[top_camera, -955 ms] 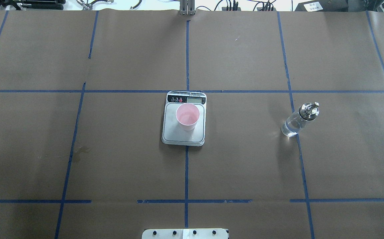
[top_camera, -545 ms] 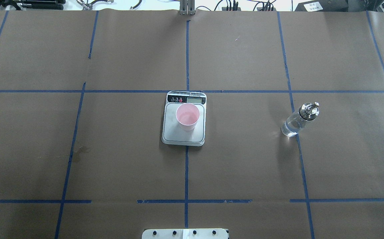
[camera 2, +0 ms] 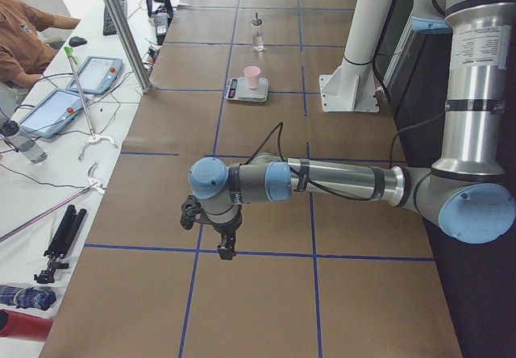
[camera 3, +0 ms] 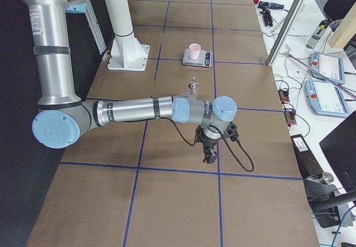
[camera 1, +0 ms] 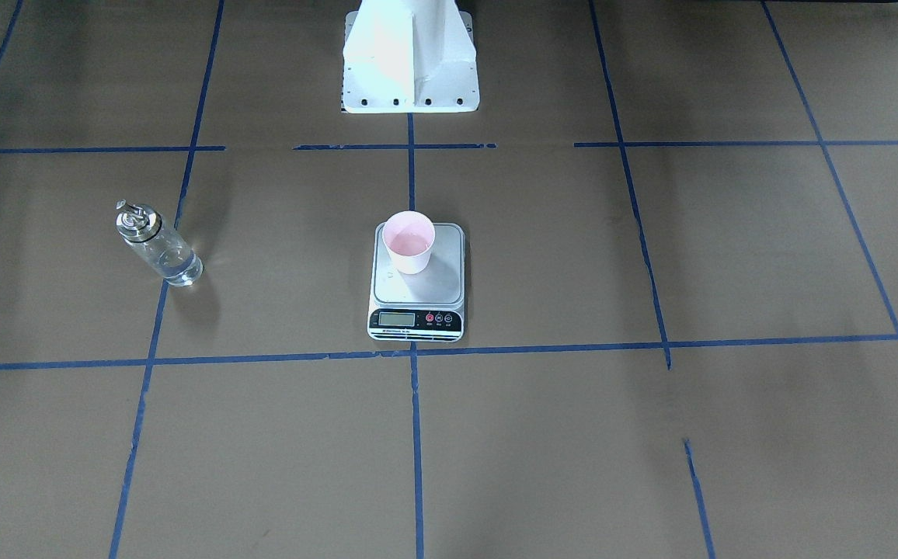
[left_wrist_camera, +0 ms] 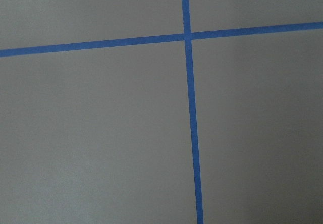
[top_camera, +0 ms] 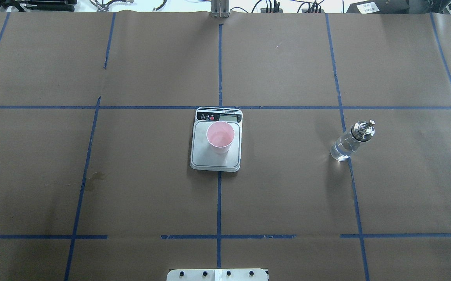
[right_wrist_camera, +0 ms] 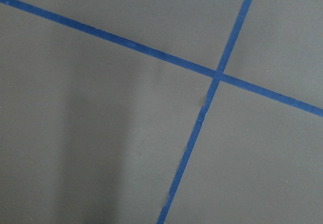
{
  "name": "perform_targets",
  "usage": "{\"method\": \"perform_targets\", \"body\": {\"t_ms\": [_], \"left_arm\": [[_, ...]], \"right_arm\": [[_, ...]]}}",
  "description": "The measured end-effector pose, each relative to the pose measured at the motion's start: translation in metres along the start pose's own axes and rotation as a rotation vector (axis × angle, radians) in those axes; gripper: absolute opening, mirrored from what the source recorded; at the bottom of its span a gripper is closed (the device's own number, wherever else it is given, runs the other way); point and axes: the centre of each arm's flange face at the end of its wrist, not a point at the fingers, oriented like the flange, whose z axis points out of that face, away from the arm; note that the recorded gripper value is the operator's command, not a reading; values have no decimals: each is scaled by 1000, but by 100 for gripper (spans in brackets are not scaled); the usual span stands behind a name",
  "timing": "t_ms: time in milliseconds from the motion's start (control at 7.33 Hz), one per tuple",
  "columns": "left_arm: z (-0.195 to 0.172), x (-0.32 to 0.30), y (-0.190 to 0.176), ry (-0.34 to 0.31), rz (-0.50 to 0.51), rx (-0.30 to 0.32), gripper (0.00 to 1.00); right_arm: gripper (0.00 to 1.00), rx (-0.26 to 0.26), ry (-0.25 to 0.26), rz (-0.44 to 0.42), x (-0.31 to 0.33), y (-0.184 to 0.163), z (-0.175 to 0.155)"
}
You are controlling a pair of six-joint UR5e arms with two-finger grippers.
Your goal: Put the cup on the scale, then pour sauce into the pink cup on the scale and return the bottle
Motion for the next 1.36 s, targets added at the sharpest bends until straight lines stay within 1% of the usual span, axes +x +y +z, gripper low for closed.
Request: {"method": "perform_targets", "body": {"t_ms": [545, 1364], "left_arm": [[-4, 4, -5, -5, 28, 28, 100], [-6, 6, -12, -8, 47, 48, 100]], "right_arm": [[100, 23, 6, -18, 6, 11, 10], [100, 16, 0, -6, 11, 25, 19]]}}
